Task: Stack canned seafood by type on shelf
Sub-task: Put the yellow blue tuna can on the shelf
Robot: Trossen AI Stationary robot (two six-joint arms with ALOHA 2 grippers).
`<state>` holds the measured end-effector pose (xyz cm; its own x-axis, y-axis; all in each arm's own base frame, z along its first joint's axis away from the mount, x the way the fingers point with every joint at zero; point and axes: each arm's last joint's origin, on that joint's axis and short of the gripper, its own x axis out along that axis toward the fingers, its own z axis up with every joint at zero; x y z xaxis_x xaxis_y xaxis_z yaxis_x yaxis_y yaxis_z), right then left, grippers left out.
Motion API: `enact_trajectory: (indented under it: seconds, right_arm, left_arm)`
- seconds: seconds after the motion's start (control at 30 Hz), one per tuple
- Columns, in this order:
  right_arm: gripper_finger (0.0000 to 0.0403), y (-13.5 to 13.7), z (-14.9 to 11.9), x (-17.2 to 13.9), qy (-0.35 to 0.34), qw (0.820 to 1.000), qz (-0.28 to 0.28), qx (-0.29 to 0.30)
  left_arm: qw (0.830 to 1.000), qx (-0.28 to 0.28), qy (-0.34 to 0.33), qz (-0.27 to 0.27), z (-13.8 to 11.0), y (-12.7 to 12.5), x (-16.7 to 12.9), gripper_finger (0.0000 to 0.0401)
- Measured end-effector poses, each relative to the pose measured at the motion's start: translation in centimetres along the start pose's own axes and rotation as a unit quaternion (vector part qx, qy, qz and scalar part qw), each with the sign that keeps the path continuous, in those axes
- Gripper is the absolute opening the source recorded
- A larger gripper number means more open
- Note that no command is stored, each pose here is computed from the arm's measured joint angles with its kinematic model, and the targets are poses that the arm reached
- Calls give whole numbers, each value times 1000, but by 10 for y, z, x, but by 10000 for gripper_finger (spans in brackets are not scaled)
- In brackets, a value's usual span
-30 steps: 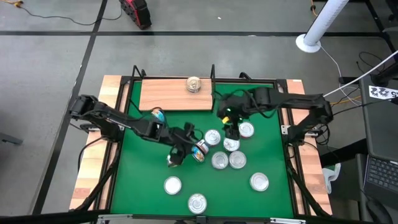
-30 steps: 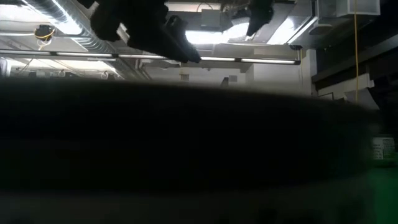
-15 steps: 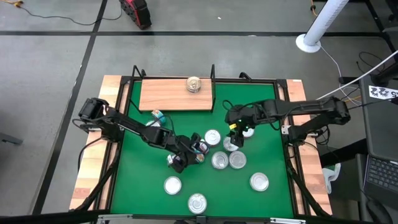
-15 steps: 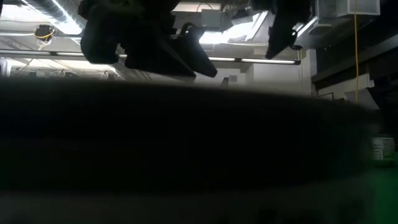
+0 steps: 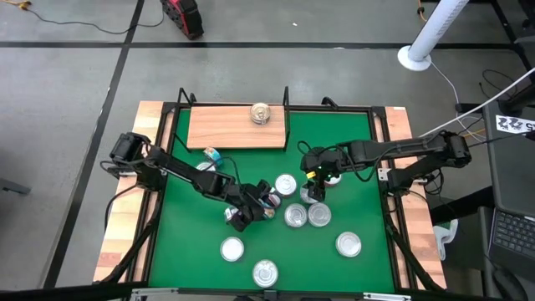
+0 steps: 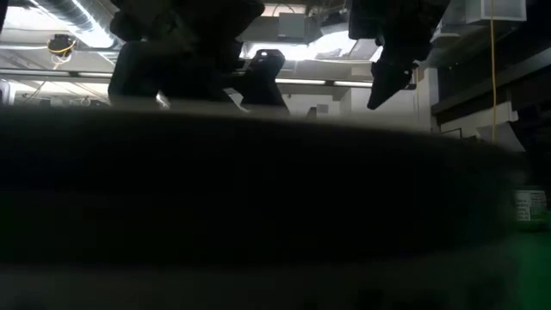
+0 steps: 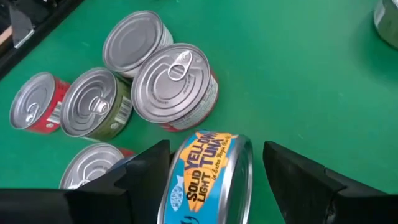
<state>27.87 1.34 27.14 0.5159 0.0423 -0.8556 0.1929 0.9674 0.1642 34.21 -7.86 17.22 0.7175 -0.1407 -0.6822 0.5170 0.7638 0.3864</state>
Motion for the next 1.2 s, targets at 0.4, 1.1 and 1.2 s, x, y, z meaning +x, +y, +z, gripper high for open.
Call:
enact_trajectory:
  seconds: [0.4,1.1,1.2]
  right_arm:
    - [262,0,1,0,-3,1000,1,0]
    - [262,0,1,0,-3,1000,1,0]
    - [262,0,1,0,-3,1000,1,0]
  left_arm:
    - [1000,4,22,-14,-3,-4,0,253]
    - [999,16,31,-19,-5,-6,1,209]
    - [999,16,38,-23,-6,-7,1,184]
